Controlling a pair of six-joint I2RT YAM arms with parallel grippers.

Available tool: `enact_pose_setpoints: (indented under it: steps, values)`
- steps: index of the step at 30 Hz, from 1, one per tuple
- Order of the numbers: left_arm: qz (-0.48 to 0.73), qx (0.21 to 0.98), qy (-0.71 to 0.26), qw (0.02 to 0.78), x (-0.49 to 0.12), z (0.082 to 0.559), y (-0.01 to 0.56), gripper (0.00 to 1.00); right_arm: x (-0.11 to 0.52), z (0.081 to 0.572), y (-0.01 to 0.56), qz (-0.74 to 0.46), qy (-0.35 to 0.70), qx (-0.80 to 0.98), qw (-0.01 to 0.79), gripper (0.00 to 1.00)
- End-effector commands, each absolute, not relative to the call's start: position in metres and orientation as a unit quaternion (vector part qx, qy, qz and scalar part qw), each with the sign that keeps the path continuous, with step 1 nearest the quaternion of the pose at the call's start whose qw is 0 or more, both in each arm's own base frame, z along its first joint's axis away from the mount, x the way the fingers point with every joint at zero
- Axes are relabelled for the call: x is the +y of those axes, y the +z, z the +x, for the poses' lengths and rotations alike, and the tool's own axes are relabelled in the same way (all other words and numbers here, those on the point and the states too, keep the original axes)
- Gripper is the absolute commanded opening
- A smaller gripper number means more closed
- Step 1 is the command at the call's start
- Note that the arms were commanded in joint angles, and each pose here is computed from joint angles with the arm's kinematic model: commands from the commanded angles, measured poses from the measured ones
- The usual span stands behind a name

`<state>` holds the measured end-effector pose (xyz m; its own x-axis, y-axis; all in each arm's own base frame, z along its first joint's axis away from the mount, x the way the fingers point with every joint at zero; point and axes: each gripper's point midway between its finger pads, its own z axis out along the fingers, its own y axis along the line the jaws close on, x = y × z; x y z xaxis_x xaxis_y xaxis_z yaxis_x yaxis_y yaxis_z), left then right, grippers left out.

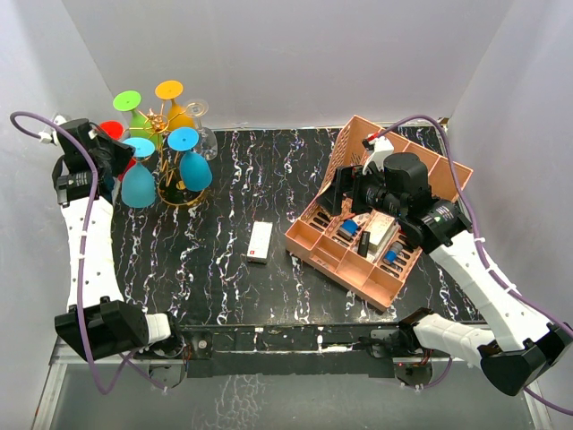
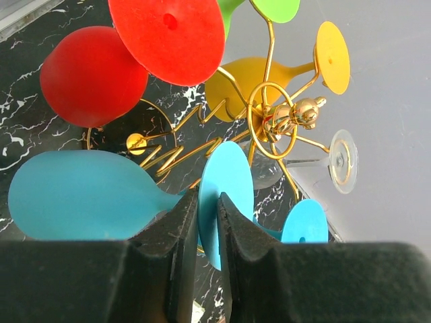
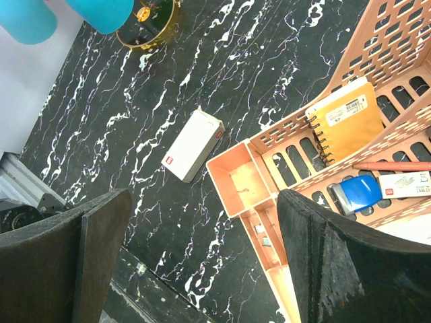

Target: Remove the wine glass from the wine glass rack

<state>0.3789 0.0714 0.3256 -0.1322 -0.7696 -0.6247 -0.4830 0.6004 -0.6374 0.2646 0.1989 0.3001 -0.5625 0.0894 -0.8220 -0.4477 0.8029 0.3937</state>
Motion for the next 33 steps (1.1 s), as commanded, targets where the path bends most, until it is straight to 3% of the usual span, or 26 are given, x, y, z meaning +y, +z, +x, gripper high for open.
enact_pose_setpoints:
  steps: [1, 33]
  values:
    - [-0.424, 0.735, -0.15, 0.508, 0.071, 0.377, 0.339, 0.0, 0.199, 0.27, 0.322, -0.113, 0.299, 0.809, 0.493, 0.98]
    - [-0.452, 0.669, -0.272, 0.523, 0.058, 0.416, 0.374, 0.0, 0.198, 0.273, 0.321, -0.116, 0.289, 0.812, 0.494, 0.98]
